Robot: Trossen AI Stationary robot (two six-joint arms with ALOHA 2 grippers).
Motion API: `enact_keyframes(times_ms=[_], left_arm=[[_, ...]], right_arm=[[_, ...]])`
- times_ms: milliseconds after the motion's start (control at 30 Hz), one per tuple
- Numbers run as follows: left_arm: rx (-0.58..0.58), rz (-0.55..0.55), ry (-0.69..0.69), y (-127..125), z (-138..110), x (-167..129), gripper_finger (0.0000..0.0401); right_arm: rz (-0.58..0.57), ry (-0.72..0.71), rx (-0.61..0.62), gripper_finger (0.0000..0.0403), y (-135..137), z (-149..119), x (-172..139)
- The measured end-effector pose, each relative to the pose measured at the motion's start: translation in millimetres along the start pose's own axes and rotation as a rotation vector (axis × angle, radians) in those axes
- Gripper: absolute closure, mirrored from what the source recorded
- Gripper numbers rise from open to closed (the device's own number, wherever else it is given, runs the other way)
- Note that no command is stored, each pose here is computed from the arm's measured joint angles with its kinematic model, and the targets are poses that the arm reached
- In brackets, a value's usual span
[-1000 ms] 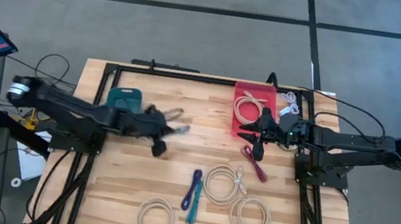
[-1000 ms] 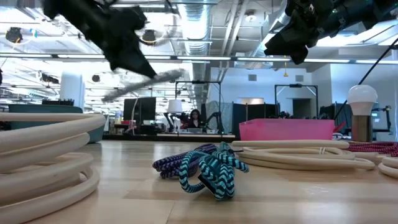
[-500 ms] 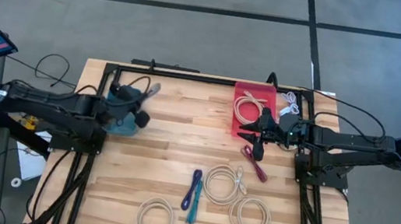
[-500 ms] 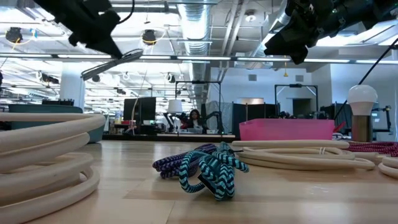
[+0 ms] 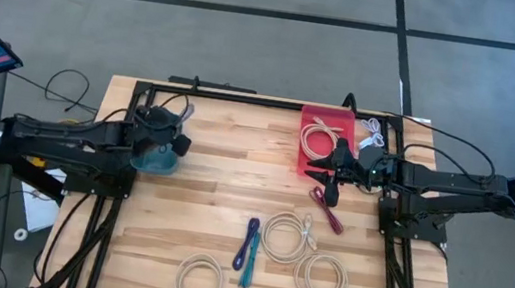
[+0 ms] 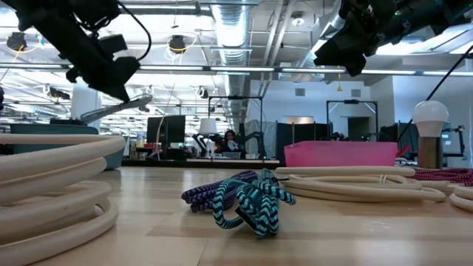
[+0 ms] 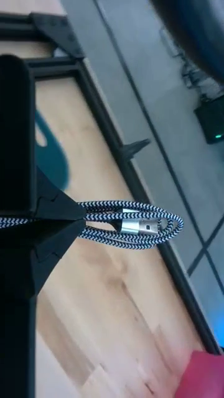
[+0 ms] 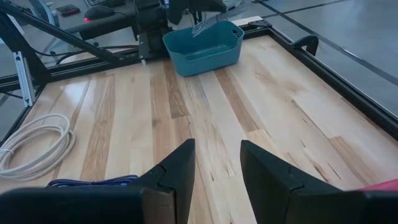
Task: Pick & Place USB Port
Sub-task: Put the gray charger cable in the blue bin
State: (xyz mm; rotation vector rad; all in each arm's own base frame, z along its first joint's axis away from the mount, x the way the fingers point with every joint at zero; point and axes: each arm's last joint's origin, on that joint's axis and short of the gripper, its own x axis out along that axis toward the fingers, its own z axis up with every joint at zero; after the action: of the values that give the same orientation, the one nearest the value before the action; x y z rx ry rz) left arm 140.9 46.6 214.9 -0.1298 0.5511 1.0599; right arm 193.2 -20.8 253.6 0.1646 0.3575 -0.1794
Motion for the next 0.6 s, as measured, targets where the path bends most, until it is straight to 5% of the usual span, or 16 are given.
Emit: enact_keyframes(times_ms=[600], left_arm=[[-0.089, 0.058, 0.19, 9.2, -51.5, 16.1, 0.04]], right_arm=[[0.0, 0.0, 0.0, 0.0282, 0.0, 0.0, 0.0]])
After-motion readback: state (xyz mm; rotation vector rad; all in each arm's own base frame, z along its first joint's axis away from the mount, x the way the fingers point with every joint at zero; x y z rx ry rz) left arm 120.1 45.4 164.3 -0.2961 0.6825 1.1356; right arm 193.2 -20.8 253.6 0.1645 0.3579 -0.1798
